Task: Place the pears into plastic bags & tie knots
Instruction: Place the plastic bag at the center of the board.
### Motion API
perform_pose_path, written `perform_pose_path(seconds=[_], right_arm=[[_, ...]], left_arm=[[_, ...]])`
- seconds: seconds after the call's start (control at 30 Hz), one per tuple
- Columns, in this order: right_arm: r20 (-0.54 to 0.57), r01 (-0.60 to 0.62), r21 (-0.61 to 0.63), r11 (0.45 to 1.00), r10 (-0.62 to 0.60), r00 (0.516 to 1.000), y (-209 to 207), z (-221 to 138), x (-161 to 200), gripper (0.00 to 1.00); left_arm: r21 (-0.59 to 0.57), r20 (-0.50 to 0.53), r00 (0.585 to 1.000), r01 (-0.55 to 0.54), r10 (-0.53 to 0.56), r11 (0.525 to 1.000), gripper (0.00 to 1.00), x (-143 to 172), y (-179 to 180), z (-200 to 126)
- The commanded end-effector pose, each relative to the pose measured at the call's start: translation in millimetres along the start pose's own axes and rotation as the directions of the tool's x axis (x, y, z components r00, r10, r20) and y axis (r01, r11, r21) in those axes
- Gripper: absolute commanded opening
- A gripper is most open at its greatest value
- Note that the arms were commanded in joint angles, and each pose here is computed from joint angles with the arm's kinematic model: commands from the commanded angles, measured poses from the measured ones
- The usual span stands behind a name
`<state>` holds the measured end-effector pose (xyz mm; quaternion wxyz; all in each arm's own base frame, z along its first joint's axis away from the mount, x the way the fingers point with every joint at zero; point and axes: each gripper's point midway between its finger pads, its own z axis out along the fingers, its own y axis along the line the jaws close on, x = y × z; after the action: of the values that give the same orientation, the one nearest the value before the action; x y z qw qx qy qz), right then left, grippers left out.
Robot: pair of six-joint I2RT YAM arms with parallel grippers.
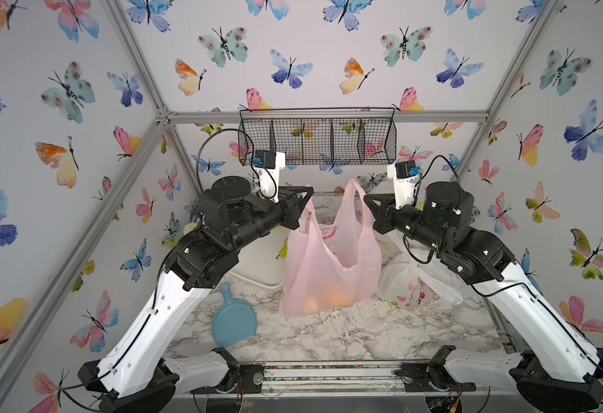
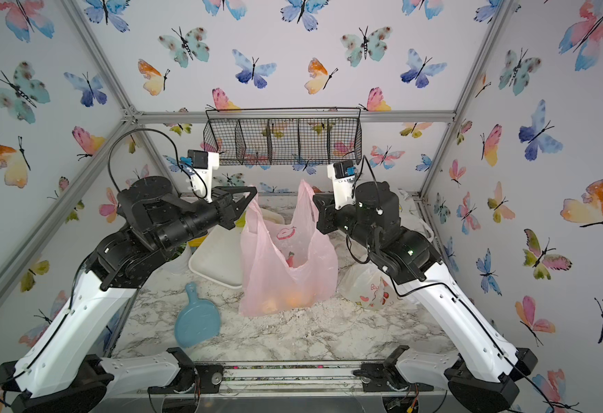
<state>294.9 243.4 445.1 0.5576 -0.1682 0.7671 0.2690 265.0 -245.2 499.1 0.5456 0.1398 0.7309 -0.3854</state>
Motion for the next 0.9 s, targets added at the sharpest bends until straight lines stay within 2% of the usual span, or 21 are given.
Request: perform_pose_path(seconds=[0.0,0.17,0.23,0.3,0.4,0.47,0.6,0.7,0.77,0.87], right_arm=[[-0.032,-0.013,0.111,0.994,0.017,0.999,-34.7,17.4,8.6,0.03],[-0.013,-0.015,0.142,0.99,0.017,1.0,-49.9,17.5,-2.4,0.03],[-0.053,-0.005,0.155,0.988,0.013,0.999,-55.7,26.6,15.4,0.03],[-0.124,0.01,0.189,0.982,0.014,0.992,-69.0,42.9,50.1,0.03],[-0.207,0.031,0.248,0.968,0.022,0.978,-91.7,60.3,81.0,0.04],[-0.224,0.066,0.257,0.964,-0.007,0.974,-92.8,61.8,73.1,0.13],[-0.242,0.12,0.236,0.964,-0.062,0.968,-83.9,54.3,41.7,0.5],[-0.288,0.155,0.229,0.961,-0.085,0.954,-79.6,46.7,26.5,0.59],[-0.279,0.158,0.182,0.97,-0.103,0.955,-67.5,40.1,16.8,0.66],[-0.237,0.166,0.008,0.986,-0.159,0.958,-25.2,38.4,14.7,0.79]], left_arm=[[-0.049,-0.044,0.999,-0.025,0.022,0.999,0.0,15.1,13.9,18.6],[-0.035,-0.037,0.998,-0.054,0.053,0.998,0.0,8.3,10.2,27.8],[-0.054,-0.059,0.996,-0.068,0.065,0.996,0.0,21.1,19.4,35.9],[-0.061,-0.095,0.994,-0.068,0.062,0.996,0.0,40.5,31.9,48.3],[-0.066,-0.161,0.987,-0.023,0.012,0.998,0.0,59.4,55.4,67.4],[-0.107,-0.173,0.985,-0.026,0.007,0.994,0.0,53.4,68.3,73.3],[-0.111,-0.148,0.987,-0.082,0.065,0.99,0.0,28.8,66.3,80.8],[-0.101,-0.166,0.984,-0.084,0.067,0.991,0.0,25.9,65.9,92.0],[-0.093,-0.178,0.982,-0.081,0.063,0.992,0.0,27.3,65.4,96.7],[-0.098,-0.181,0.981,-0.084,0.065,0.992,0.0,25.8,66.7,99.7]])
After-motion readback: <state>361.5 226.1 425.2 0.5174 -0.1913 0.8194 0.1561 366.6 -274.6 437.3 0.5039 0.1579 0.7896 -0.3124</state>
